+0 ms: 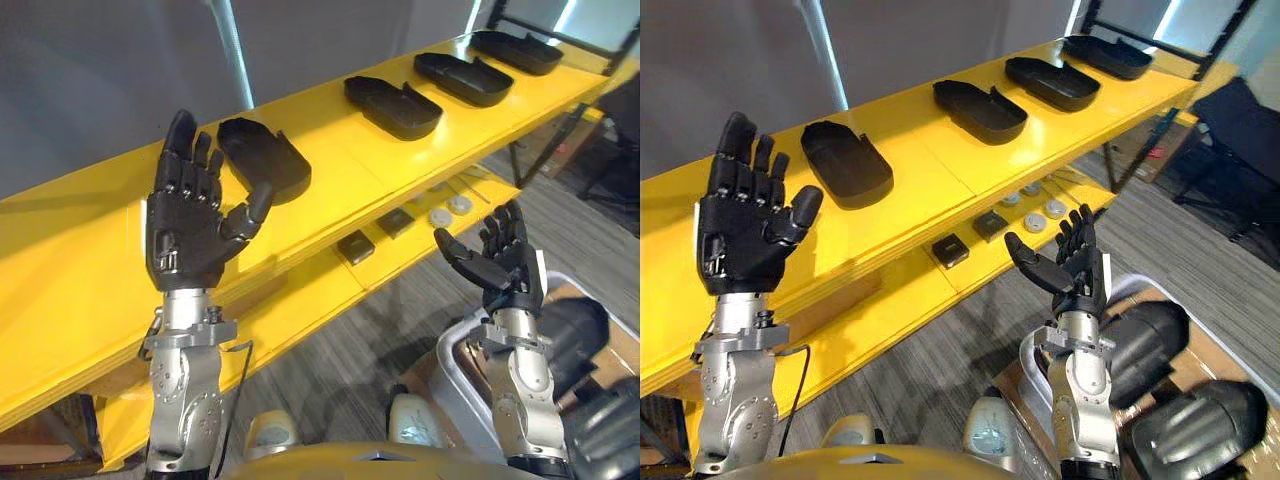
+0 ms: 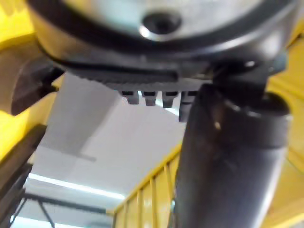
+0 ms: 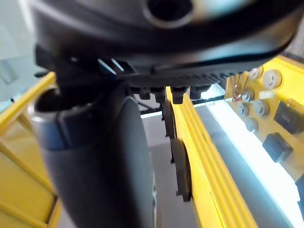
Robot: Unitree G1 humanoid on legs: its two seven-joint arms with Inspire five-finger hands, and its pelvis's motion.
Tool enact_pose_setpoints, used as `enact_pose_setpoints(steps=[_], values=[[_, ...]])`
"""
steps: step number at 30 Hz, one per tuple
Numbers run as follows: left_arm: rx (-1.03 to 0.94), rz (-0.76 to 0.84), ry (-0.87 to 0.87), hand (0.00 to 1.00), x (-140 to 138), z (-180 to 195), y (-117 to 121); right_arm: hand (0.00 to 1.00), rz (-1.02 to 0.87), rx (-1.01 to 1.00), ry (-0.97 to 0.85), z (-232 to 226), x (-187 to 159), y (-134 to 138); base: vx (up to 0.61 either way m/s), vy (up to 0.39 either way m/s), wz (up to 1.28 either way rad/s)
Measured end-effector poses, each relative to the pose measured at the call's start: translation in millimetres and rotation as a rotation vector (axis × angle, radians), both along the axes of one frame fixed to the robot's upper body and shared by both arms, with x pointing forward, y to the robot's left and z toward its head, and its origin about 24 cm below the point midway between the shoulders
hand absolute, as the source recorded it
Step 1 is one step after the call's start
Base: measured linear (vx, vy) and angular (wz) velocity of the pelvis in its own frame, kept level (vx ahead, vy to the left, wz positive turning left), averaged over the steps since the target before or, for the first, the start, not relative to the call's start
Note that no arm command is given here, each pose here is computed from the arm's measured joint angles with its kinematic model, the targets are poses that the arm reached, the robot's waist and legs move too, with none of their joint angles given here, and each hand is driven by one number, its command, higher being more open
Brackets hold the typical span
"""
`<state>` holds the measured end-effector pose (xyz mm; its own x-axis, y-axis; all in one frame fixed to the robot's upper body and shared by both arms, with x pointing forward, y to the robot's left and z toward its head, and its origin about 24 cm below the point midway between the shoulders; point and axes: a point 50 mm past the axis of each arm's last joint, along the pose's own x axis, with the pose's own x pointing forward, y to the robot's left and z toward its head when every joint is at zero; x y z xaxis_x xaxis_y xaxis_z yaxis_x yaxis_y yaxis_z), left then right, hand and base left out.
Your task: Walk over and take three plastic housings, then place them on the shelf
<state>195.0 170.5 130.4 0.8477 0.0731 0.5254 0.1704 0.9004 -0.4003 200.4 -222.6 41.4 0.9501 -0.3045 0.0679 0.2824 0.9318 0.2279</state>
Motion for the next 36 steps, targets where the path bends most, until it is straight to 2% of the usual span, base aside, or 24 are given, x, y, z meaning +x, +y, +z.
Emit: enact_pose_setpoints(steps=[6,11,15,18,22,26,28,33,36], values=[[-0.008,0.055,0.036,1.00,5.6,-5.6,9.0,1.00,0.075,0.057,-0.043,-2.1,-5.2,7.4,-0.34,0.083,-1.19],[-0.036,0.089,0.127,1.00,-11.8,-25.6,22.2,1.00,0.106,0.049,-0.074,3.6,3.8,20.1,-0.12,-0.036,-0.89],[-0.119,0.071,0.200,1.00,-25.0,-43.9,19.9,1.00,0.125,0.045,0.018,-11.1,-7.9,26.8,0.01,-0.152,-0.38],[-0.167,0.066,0.195,1.00,-28.6,-46.3,23.3,1.00,0.144,0.033,0.091,-21.5,-17.9,26.7,-0.01,-0.166,-0.37],[-0.238,0.088,0.139,1.00,-32.6,-44.2,30.7,1.00,0.196,-0.072,0.053,-9.6,-4.3,25.5,-0.06,-0.125,-0.90],[-0.210,0.071,0.090,1.00,-31.4,-40.9,29.9,1.00,0.120,-0.145,-0.018,11.2,22.6,7.0,-0.07,-0.013,-0.64],[-0.198,0.037,0.070,1.00,-27.1,-39.6,26.3,1.00,-0.011,-0.137,0.022,5.6,28.9,-8.8,-0.06,0.026,-0.03],[-0.194,0.028,0.073,1.00,-27.6,-40.3,25.6,1.00,-0.196,-0.181,0.152,-12.0,35.5,-31.7,-0.08,0.073,0.10],[-0.186,-0.003,0.079,1.00,-25.7,-40.1,22.7,1.00,-0.397,-0.188,0.241,-14.2,48.0,-72.7,-0.09,0.085,0.17]])
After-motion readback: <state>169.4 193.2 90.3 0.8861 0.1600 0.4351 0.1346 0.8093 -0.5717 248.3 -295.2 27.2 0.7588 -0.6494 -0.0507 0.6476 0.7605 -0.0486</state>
